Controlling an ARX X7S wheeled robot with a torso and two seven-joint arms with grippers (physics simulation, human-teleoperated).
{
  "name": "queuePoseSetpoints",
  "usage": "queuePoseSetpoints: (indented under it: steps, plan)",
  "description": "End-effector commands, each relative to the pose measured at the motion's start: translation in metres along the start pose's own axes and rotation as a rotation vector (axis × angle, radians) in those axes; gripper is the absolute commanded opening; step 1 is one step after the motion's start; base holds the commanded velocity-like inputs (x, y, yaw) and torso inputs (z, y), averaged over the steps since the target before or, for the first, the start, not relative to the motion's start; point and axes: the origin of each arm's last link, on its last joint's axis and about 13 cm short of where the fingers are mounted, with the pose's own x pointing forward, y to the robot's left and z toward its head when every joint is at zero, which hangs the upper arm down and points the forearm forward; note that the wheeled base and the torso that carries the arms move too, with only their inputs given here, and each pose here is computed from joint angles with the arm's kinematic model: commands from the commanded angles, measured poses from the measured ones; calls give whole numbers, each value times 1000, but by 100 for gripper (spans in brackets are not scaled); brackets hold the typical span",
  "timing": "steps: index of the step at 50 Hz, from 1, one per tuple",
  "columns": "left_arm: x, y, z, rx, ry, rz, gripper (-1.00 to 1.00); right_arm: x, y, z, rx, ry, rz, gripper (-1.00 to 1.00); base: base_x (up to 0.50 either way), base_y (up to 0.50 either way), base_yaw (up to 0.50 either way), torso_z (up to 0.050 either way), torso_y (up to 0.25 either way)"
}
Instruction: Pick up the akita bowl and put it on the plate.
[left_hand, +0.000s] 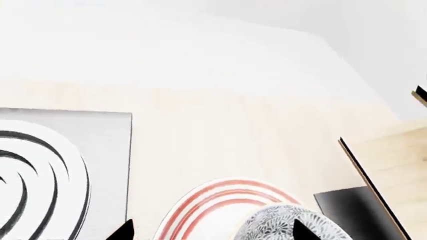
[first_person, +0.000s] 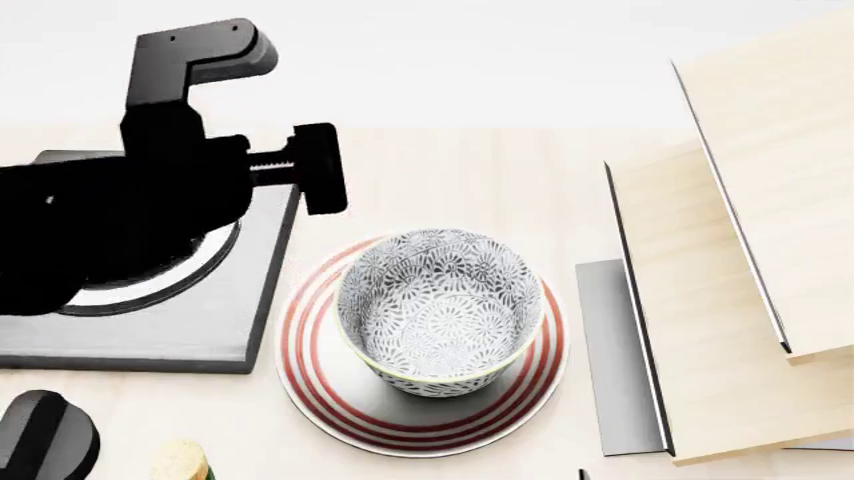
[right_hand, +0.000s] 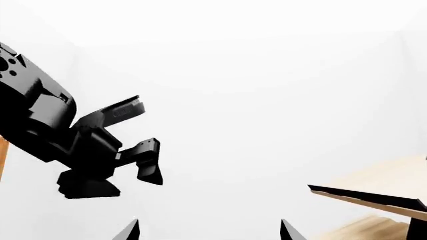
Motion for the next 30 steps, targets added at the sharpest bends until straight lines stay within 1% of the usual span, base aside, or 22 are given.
queuePoseSetpoints:
  steps: [1,4,5,6,9,10,11,12,16,20,21,22,25,30]
  plan:
    - [-86,-20,27,131,-231,-52,100,0,-2,2,2,-2,-2,100,0,0,0,0,0]
    - [-106,-19,31,131,-292,-48,100,-1,-2,2,-1,-4,1,100,0,0,0,0,0]
    - [-118,-19,33,143,-326,-47,100,0,-2,3,-1,-4,1,100,0,0,0,0,0]
    - [-122,-18,34,132,-342,-46,100,0,-2,3,-1,-4,1,100,0,0,0,0,0]
    - [-138,-16,35,158,-397,-25,100,0,-2,3,-1,-4,5,100,0,0,0,0,0]
    - [-145,-15,36,139,-417,-47,100,1,-2,2,-2,-3,5,100,0,0,0,0,0]
    - [-149,-15,36,164,-439,-16,100,1,-2,3,-2,-3,6,100,0,0,0,0,0]
    - [-154,-14,37,162,-463,-22,100,1,-2,2,-3,-2,6,100,0,0,0,0,0]
    - [-170,-8,38,167,-524,5,100,0,0,1,-3,0,9,100,0,0,0,0,0]
    - [-180,-2,36,168,-566,34,100,0,0,0,-4,2,10,100,0,0,0,0,0]
    - [-183,0,34,181,-588,51,100,-1,0,0,-4,1,10,100,0,0,0,0,0]
    - [-183,0,34,181,-588,51,100,-1,0,0,-3,3,10,100,0,0,0,0,0]
    - [-195,5,24,186,-622,70,100,-2,1,-1,-4,6,13,100,0,0,0,0,0]
    - [-205,10,16,199,-677,97,100,-1,1,-2,-4,9,12,100,0,0,0,0,0]
